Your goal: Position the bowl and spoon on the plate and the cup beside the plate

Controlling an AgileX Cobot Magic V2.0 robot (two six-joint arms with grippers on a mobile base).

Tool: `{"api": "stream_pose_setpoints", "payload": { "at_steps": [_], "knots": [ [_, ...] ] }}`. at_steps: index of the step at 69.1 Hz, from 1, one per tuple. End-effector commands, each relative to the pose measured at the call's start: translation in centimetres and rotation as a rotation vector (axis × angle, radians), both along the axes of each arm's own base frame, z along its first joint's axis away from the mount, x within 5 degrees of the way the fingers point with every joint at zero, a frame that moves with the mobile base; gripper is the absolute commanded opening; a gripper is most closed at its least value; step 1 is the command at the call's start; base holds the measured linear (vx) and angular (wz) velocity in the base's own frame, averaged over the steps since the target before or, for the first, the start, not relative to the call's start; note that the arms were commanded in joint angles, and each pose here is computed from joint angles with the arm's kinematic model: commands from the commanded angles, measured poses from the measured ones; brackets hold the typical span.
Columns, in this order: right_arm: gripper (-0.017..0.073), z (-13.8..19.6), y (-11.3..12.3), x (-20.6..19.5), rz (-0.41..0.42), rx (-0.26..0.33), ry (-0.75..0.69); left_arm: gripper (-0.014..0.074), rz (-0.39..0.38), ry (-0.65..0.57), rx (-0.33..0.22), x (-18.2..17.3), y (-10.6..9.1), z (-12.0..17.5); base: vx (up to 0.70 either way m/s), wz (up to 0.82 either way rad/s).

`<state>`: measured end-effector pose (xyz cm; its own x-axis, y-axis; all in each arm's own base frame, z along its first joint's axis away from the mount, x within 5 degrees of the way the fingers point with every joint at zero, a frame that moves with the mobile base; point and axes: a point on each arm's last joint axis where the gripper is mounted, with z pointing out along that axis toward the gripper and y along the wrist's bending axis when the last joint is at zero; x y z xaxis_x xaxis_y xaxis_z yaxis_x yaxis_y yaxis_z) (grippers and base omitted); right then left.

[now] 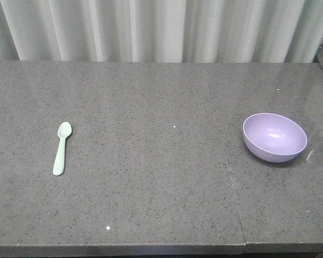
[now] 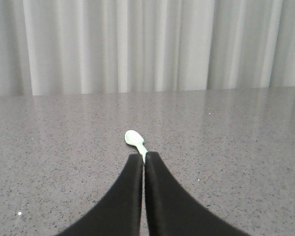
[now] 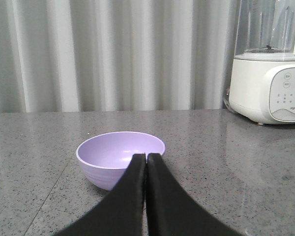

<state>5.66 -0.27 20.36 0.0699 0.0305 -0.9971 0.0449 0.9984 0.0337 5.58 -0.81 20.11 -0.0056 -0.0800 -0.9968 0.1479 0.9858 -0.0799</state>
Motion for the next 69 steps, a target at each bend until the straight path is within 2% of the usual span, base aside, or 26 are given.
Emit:
{"api": "stream_pose_setpoints", "payload": {
  "at_steps": [1,8,14,25,36,41,50,56,63,69],
  "knots": [
    [-0.001,1.3,0.0,-0.2,-0.004,0.014,-0.101,-0.0007,-0.006,-0.161,-0.037,-0.6,0.0,3.1,0.0,0.0],
    [-0.001,3.3,0.0,-0.3,-0.002,0.03,-0.108,-0.0007,-0.002,-0.186,-0.041,-1.1,0.2,5.4,0.0,0.0],
    [-0.001,5.7,0.0,-0.2,-0.005,0.002,-0.076,-0.0007,0.004,-0.151,-0.04,-1.2,0.2,7.6,0.0,0.0],
    [-0.001,10.4,-0.1,0.7,-0.008,-0.045,0.068,-0.0007,0.019,-0.005,-0.024,-0.1,0.2,11.8,0.0,0.0],
    [-0.001,14.6,-0.2,2.6,-0.002,-0.038,0.298,-0.0007,0.053,0.191,-0.046,2.4,0.0,16.2,0.0,0.0],
    [-0.001,15.7,-0.3,3.8,-0.002,-0.039,0.423,-0.0007,0.076,0.299,-0.029,3.8,0.0,17.5,0.0,0.0],
    [-0.001,17.0,-0.5,5.5,-0.005,-0.038,0.629,-0.0007,0.108,0.512,-0.003,6.0,-0.2,18.9,0.0,0.0],
    [-0.001,17.3,-0.5,6.8,-0.003,-0.032,0.726,-0.0007,0.141,0.656,-0.022,7.4,-0.3,19.1,0.0,0.0],
    [-0.001,17.2,-0.6,7.8,-0.002,-0.03,0.786,-0.0007,0.156,0.752,-0.006,8.6,-0.4,19.3,0.0,0.0],
    [-0.001,17.0,-0.6,8.2,-0.001,-0.027,0.803,-0.0007,0.158,0.786,0.001,9.5,-0.6,19.0,0.0,0.0]
  ]
}}
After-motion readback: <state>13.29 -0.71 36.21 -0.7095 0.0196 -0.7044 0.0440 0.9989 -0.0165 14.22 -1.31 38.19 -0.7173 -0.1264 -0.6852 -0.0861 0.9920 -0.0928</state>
